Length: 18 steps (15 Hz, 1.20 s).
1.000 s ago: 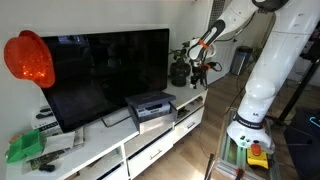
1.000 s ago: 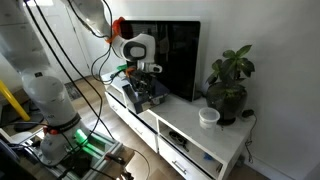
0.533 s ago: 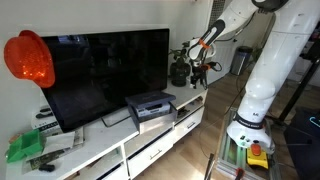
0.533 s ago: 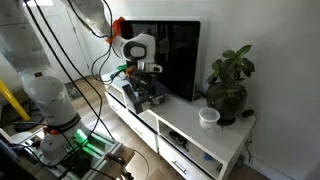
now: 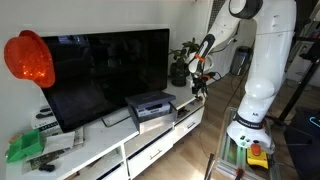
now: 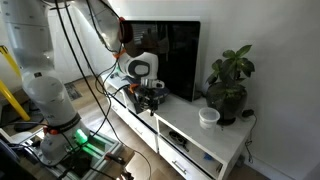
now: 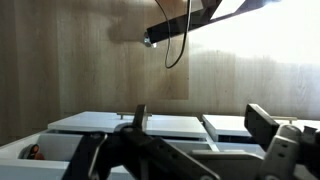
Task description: Move the spectacle case to the top of the television stand then put the white glasses on the stand
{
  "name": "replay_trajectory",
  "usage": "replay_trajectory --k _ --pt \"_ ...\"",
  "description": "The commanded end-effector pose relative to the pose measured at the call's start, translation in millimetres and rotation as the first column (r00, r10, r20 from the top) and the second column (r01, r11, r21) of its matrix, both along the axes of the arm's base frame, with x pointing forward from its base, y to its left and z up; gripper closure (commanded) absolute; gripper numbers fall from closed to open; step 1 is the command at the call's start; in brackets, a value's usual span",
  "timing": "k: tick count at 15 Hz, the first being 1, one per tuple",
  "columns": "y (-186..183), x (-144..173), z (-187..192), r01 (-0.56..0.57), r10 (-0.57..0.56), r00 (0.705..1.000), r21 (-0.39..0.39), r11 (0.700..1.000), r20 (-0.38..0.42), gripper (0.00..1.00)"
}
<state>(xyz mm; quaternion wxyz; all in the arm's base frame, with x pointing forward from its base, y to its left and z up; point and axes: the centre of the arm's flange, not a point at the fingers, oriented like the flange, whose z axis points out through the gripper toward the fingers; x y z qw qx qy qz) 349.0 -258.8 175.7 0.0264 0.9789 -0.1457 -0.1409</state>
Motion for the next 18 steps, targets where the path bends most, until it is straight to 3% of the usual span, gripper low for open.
replay_trajectory --k 1,4,5,13,15,18 --pt "-27.2 1.2 -49.8 -0.065 0.069 0.996 -0.066 0.996 0.051 0.0" --pt "-38.6 -0.2 -77.5 -0.069 0.079 0.993 -0.108 0.992 0.091 0.0" --pt "-23.7 -3.9 -54.9 -0.05 0.057 0.995 -0.086 0.995 0.084 0.0" --pt "-24.7 -3.1 -61.3 -0.053 0.061 0.995 -0.09 0.995 0.083 0.0" --pt "-35.5 -3.2 -86.6 -0.059 0.064 0.996 -0.08 0.995 0.061 0.0" --pt "-45.4 -8.2 -116.9 -0.039 0.045 0.994 -0.059 0.997 0.104 0.0"
